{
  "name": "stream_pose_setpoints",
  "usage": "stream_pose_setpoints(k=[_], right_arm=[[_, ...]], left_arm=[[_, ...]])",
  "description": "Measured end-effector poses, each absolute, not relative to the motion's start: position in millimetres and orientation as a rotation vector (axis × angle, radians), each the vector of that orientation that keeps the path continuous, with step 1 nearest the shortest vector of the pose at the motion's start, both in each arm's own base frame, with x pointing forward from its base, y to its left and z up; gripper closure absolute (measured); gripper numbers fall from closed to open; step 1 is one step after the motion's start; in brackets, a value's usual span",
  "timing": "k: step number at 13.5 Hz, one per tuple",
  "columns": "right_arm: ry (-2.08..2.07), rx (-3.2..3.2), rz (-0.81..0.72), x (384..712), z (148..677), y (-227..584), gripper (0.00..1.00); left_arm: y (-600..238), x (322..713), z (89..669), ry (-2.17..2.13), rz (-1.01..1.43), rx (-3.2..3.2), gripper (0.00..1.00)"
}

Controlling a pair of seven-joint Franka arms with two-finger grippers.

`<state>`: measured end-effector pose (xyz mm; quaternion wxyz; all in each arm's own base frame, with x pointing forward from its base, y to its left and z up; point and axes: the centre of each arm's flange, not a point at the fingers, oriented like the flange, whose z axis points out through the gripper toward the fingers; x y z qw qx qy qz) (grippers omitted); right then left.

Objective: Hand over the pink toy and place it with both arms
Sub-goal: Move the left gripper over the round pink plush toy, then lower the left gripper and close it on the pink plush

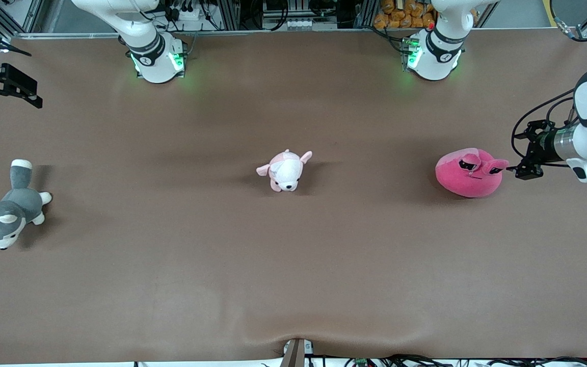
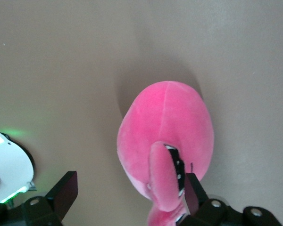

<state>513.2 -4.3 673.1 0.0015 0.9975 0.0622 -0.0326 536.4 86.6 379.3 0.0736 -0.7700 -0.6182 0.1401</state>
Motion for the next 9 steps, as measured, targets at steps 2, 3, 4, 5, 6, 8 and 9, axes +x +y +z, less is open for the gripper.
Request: stream_pose_setpoints(k=[2,3,4,5,6,8,9], right_arm=[[0.197,3.131,-0.102,513.3,673.0,-3.7,0.00],[0.198,3.131,-0.103,513.3,673.0,-3.6,0.00],[0.198,3.131,-0.104,513.5,672.6,-3.6,0.00],[0.198,3.131,-0.105,513.9,672.0,-3.6,0.00],[0.198,3.131,-0.108,514.3,671.4,-3.6,0.00],[0.198,3.131,-0.111,515.0,670.4,-3.6,0.00],[0.198,3.131,-0.111,515.1,670.2,-3.6,0.00]], left_arm=[[96.4,541.7,372.1,-1.916,0.443,-2.271,0.00],[102.2,542.2,364.3,-1.946,0.475,-2.256,0.00],[107.9,542.1,356.3,-1.976,0.507,-2.239,0.00],[113.8,542.2,350.1,-2.013,0.537,-2.222,0.00],[118.0,543.0,346.5,-2.051,0.566,-2.211,0.00],[120.6,545.4,340.6,-2.104,0.609,-2.186,0.00],[118.6,546.6,337.4,-2.117,0.621,-2.172,0.00]])
